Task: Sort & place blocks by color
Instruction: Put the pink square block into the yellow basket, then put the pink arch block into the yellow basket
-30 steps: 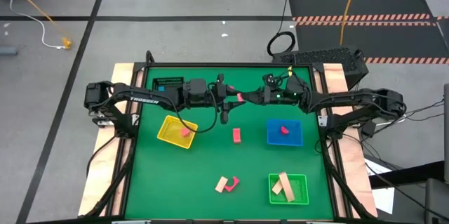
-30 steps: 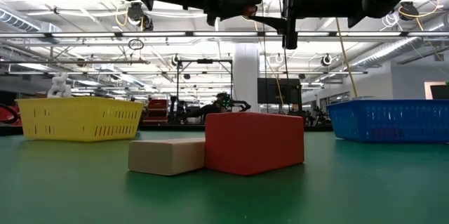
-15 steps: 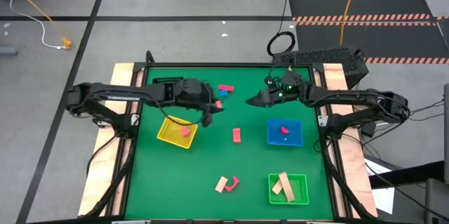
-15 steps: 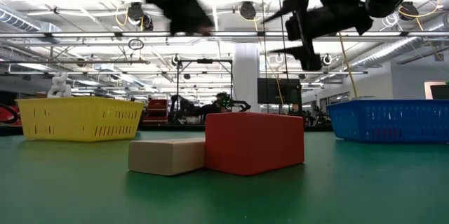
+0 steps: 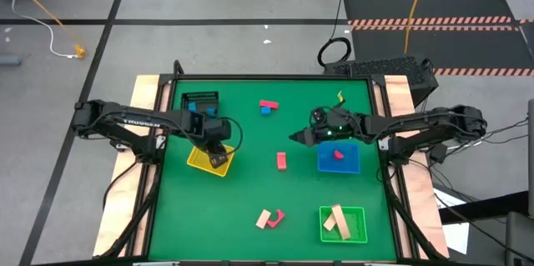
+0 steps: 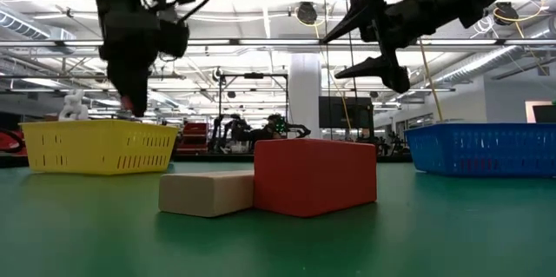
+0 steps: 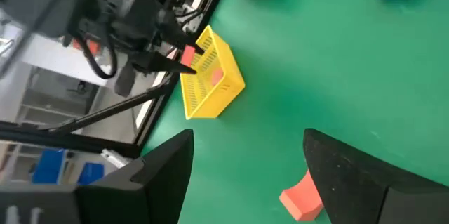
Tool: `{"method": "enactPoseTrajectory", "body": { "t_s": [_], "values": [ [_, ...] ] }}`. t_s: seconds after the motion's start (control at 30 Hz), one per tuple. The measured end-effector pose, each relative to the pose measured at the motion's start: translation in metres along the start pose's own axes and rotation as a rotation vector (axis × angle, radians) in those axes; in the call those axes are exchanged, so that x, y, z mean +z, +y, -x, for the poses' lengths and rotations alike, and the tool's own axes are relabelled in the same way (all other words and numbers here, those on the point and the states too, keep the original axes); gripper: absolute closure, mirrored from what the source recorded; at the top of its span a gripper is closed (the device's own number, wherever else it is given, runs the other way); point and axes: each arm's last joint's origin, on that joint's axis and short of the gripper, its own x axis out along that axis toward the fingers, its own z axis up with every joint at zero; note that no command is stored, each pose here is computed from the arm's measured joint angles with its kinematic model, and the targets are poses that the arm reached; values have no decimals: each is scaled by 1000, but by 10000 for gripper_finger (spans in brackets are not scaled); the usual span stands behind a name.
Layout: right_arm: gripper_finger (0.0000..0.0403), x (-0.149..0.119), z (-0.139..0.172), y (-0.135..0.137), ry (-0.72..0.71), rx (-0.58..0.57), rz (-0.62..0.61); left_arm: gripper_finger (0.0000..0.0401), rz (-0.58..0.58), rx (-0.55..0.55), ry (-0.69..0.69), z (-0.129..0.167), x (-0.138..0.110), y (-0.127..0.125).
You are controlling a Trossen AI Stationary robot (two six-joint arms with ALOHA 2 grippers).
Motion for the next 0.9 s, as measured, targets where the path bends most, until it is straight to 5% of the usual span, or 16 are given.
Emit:
{"method": "enactPoseTrajectory", "body": {
  "t_s": [0.4,0.67,0.9],
  "values": [
    [145,-35,-17,13,-30,-82,46,256,229,57,48,-36,-27,15],
    [145,-40,-47,21,28,-144,63,142,278,47,77,-34,-30,15],
    [145,-33,-57,38,133,-256,133,129,289,-10,78,-27,-30,14]
  ]
}}
